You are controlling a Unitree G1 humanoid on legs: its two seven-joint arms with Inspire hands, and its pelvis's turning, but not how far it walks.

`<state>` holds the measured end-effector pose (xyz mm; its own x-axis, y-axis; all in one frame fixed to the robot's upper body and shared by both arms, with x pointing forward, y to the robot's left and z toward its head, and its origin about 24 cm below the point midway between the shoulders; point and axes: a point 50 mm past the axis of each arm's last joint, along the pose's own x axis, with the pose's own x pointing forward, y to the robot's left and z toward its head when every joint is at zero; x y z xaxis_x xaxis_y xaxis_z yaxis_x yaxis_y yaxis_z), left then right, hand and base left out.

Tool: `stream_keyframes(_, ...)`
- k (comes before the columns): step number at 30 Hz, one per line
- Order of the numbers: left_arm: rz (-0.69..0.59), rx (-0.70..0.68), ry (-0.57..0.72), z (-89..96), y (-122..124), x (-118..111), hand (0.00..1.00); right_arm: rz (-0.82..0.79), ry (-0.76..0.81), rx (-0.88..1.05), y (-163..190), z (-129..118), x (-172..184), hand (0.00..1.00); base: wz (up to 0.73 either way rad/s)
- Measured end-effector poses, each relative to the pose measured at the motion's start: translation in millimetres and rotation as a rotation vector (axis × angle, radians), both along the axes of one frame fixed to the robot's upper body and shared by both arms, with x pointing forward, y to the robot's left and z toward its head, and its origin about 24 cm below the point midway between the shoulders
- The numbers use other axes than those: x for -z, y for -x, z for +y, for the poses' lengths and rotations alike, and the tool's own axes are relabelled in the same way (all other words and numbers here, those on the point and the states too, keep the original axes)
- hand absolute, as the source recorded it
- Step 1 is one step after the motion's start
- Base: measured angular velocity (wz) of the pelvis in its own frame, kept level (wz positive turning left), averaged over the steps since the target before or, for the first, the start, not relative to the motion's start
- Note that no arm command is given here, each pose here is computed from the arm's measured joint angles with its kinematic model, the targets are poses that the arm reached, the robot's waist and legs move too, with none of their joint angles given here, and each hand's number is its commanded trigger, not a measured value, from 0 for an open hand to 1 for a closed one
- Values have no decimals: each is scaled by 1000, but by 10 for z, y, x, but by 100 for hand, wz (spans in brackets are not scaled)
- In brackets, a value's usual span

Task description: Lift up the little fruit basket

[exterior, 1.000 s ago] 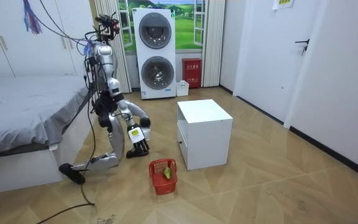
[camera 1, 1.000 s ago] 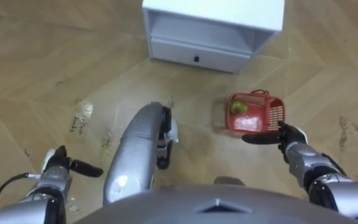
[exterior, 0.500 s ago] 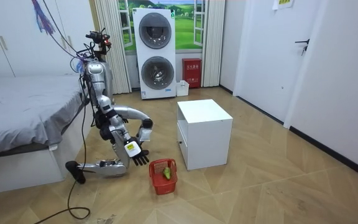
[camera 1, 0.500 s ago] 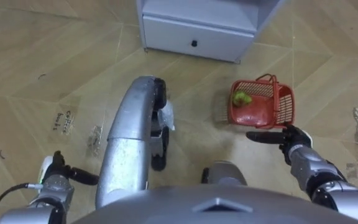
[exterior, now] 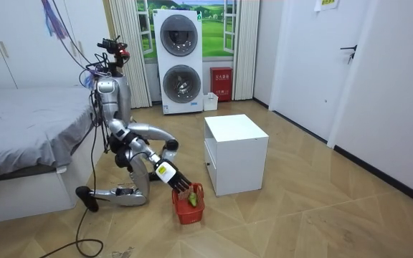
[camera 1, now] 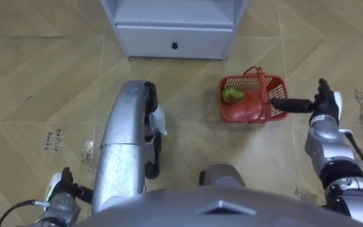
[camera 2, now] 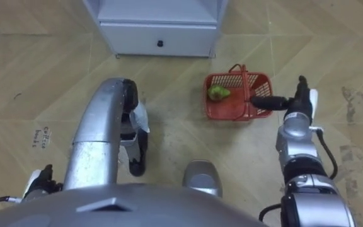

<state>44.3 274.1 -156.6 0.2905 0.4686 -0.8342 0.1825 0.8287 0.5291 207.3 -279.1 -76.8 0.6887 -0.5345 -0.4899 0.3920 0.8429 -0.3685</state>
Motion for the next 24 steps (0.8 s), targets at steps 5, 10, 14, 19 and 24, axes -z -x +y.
stream_keyframes(5,-6,20,4,-9,-10,0,0,-67,29,0,-131,-30,-121,0,1)
stream_keyframes(10,17,37,16,-8,27,7,0,-67,29,-4,-133,-26,-120,0,5)
stream_keyframes(14,22,58,23,-22,17,10,0,-51,21,-15,-125,-21,-93,0,4)
stream_keyframes(19,33,78,26,-30,33,14,0,-4,11,-37,-121,-10,-29,0,6)
stream_keyframes(24,46,65,43,-28,35,18,0,10,-13,-52,-219,1,-33,0,5)
